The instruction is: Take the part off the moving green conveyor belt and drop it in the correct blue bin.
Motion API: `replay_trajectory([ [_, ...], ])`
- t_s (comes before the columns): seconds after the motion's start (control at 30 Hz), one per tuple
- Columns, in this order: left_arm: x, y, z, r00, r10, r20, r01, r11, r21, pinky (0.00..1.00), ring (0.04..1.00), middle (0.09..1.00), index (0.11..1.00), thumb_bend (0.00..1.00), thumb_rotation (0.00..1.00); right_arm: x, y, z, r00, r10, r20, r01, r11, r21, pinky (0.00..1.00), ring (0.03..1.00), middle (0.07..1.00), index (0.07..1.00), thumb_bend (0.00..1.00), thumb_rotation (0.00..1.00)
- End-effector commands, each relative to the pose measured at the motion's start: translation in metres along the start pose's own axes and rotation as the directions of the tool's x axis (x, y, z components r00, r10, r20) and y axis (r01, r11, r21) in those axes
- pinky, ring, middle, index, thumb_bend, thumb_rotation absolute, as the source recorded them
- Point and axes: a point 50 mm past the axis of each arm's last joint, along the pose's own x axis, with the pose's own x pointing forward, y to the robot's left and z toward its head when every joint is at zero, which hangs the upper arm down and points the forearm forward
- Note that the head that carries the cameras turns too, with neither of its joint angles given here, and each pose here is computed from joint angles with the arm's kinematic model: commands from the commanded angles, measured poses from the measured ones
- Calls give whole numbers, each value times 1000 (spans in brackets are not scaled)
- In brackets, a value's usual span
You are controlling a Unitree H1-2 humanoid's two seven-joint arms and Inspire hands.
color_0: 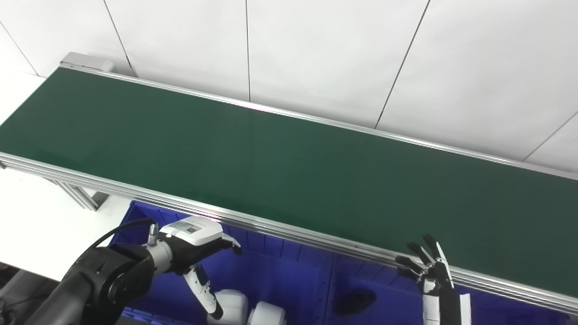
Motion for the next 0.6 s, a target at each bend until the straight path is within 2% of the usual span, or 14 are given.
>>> replay_trajectory([
  [0.0, -5, 13, 0, 995, 99, 31, -99, 995, -13, 772, 858, 879, 830, 869, 412, 2, 2, 9, 1000, 0, 30, 0, 1000, 6, 639, 701, 819, 923, 677, 1000],
  [0.07, -7, 13, 2, 988, 147, 58, -143, 988, -58, 741, 850, 874, 840, 859, 403, 1, 2, 9, 999, 3, 33, -3, 1000, 0, 636, 702, 819, 927, 668, 1000],
  [0.17, -11, 10, 7, 962, 244, 118, -227, 963, -146, 698, 837, 867, 838, 853, 373, 1, 5, 10, 1000, 0, 31, 0, 1000, 2, 637, 702, 816, 928, 663, 1000],
  [0.27, -15, 5, 12, 921, 352, 165, -300, 913, -276, 677, 828, 867, 844, 856, 365, 1, 9, 11, 1000, -1, 29, 1, 1000, 4, 636, 703, 813, 924, 669, 1000],
  [0.33, -19, 0, 20, 890, 421, 174, -327, 856, -401, 688, 840, 891, 878, 827, 413, 1, 12, 11, 1000, -4, 30, 4, 1000, 3, 625, 700, 809, 921, 670, 1000],
  [0.37, -21, -2, 21, 881, 441, 174, -332, 835, -438, 689, 842, 893, 881, 824, 416, 1, 13, 12, 1000, -5, 30, 5, 1000, 3, 625, 700, 809, 921, 671, 1000],
  [0.4, -24, -6, 29, 859, 485, 163, -341, 780, -524, 691, 845, 897, 886, 818, 424, 1, 15, 12, 1000, -4, 29, 4, 1000, 3, 624, 700, 808, 920, 673, 1000],
  [0.43, -26, -8, 34, 845, 512, 151, -345, 739, -578, 720, 867, 920, 916, 797, 471, 1, 17, 12, 1000, -3, 29, 3, 1000, 3, 620, 700, 808, 921, 686, 1000],
  [0.47, -27, -12, 41, 829, 544, 132, -330, 665, -670, 731, 875, 929, 926, 790, 487, 1, 18, 13, 1000, -2, 29, 1, 1000, 3, 619, 701, 808, 921, 690, 1000],
  [0.5, -28, -14, 45, 819, 562, 118, -315, 611, -727, 815, 924, 964, 952, 768, 498, 1, 19, 13, 1000, 0, 29, 0, 1000, 4, 619, 701, 809, 920, 699, 1000],
  [0.53, -28, -19, 53, 813, 573, 100, -273, 527, -805, 845, 941, 977, 961, 761, 502, 1, 21, 13, 999, 0, 33, 0, 1000, 4, 619, 702, 809, 920, 702, 1000],
  [0.57, -28, -22, 58, 811, 579, 88, -241, 466, -851, 933, 976, 991, 984, 747, 546, 1, 22, 13, 999, 1, 36, -1, 1000, 3, 616, 700, 807, 918, 707, 1000],
])
